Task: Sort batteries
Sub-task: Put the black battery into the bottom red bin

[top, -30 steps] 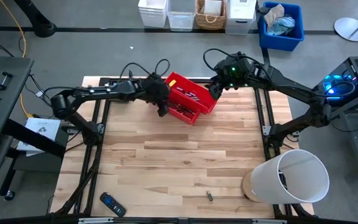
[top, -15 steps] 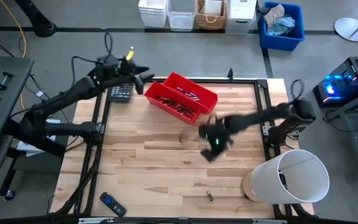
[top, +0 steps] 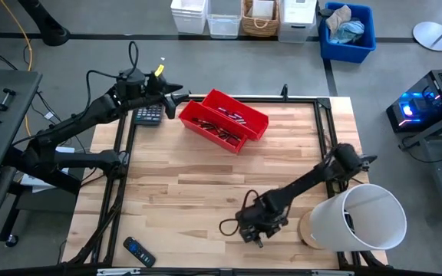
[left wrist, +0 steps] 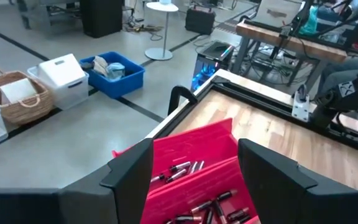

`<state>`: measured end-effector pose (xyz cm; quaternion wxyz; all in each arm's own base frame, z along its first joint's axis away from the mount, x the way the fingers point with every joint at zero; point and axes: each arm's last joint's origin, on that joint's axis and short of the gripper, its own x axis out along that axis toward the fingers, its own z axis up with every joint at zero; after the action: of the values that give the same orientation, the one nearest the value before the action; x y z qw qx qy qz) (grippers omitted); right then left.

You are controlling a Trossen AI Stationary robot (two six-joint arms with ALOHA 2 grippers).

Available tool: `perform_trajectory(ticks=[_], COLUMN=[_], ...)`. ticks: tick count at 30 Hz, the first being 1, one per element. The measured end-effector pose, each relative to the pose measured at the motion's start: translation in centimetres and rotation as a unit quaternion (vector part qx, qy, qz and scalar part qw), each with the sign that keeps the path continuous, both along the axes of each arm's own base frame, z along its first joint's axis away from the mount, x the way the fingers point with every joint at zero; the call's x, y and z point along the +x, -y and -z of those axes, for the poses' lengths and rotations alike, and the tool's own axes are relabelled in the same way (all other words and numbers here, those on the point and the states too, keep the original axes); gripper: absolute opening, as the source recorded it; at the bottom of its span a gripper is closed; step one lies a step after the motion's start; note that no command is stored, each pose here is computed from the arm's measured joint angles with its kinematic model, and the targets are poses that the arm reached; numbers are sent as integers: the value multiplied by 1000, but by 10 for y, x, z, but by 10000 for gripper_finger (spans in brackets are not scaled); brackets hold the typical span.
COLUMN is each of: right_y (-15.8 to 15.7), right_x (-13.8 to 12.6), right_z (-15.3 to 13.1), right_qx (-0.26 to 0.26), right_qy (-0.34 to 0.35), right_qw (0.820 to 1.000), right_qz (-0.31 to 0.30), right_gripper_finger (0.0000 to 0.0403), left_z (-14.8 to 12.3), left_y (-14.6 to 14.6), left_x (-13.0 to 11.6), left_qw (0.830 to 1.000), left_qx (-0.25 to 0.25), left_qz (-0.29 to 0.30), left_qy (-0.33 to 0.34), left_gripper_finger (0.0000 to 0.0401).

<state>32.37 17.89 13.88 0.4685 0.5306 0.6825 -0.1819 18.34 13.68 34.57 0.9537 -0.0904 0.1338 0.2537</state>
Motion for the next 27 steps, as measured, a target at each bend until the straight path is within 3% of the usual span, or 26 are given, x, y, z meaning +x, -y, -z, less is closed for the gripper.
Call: perform_trajectory(ticks=[9, 11, 15, 16, 21, 23, 27], right_y=[-21, -22, -13, -8, 33, 59, 130], right_x=[20, 20, 16, 17, 23, 25, 24], right_z=[31, 34, 37, 35, 21, 9, -31], right_qx=[-24, -35, -57, -61, -80, -137, -310], right_qy=[-59, -69, -81, -73, -48, -34, -13], right_qw=[998, 996, 991, 990, 984, 977, 939], right_qz=[-23, -49, -88, -101, -149, -158, -148], right_gripper_finger=[213, 184, 51, 33, 40, 35, 35], left_z=[1, 1, 0, 0, 0, -1, -8], left_y=[0, 0, 0, 0, 0, 1, 5], left_x=[0, 0, 0, 0, -1, -2, -7], left_qw=[999, 999, 999, 999, 996, 996, 996], left_qx=[27, 27, 30, 33, 72, 80, 84], left_qz=[12, 12, 10, 10, 24, 26, 22], left_qy=[-20, -22, -19, -17, -40, -41, -22], left_gripper_finger=[227, 227, 227, 227, 227, 227, 227])
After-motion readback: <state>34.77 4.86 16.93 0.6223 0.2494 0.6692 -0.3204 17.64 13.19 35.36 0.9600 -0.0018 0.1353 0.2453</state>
